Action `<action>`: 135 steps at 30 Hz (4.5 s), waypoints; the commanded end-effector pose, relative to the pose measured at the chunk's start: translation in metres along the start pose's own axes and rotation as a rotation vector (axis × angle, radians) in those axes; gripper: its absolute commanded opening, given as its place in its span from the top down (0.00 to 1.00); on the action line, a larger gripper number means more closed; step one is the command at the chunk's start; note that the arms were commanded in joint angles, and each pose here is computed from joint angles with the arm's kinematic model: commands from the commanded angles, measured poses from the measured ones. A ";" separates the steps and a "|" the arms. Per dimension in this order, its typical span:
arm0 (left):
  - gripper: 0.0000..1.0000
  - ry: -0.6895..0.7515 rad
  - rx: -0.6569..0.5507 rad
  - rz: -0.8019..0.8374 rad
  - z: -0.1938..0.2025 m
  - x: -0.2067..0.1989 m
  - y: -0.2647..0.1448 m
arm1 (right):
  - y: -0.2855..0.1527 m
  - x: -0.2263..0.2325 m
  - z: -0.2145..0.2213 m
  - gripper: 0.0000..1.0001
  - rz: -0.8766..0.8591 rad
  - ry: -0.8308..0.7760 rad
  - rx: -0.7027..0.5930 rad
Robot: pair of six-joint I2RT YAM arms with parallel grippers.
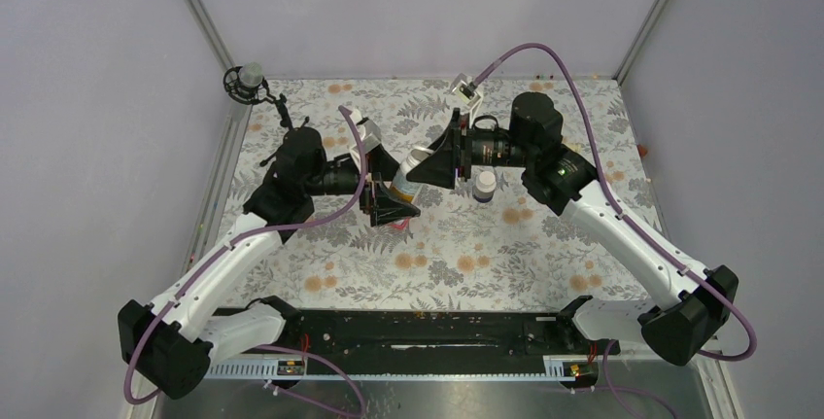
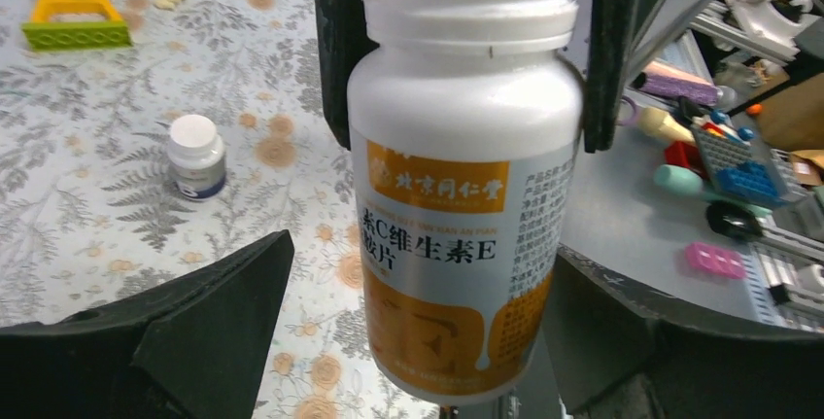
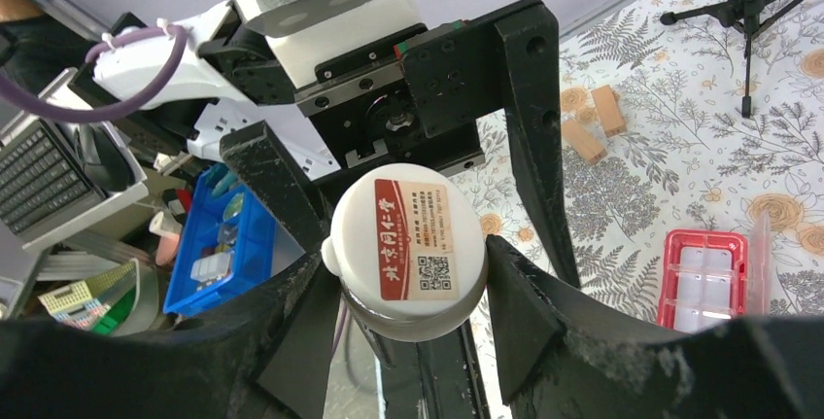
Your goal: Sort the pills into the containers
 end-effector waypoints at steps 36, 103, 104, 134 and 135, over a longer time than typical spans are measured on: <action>1.00 0.024 0.027 0.016 0.000 -0.002 -0.007 | -0.011 -0.012 -0.016 0.32 0.117 -0.017 -0.041; 1.00 -0.229 0.859 -0.698 0.187 0.099 -0.067 | -0.083 -0.113 0.011 0.19 0.846 0.216 -0.107; 1.00 -0.238 0.884 -0.705 0.189 0.099 -0.067 | -0.085 -0.114 0.012 0.19 0.852 0.216 -0.109; 1.00 -0.247 1.204 -0.811 0.201 0.095 -0.047 | -0.113 -0.136 0.017 0.18 0.955 0.261 -0.149; 1.00 -0.250 1.210 -0.808 0.201 0.094 -0.045 | -0.113 -0.136 0.017 0.18 0.955 0.263 -0.149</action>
Point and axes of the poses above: each gripper's point midway between its finger pads, its own y axis out along the fingers, its own x axis along the line the jaws close on, z = x × y, the point moved 3 cm from there along -y, back along the fingers, and after that the axes turned 4 degrees about y, right-handed, at the moved point
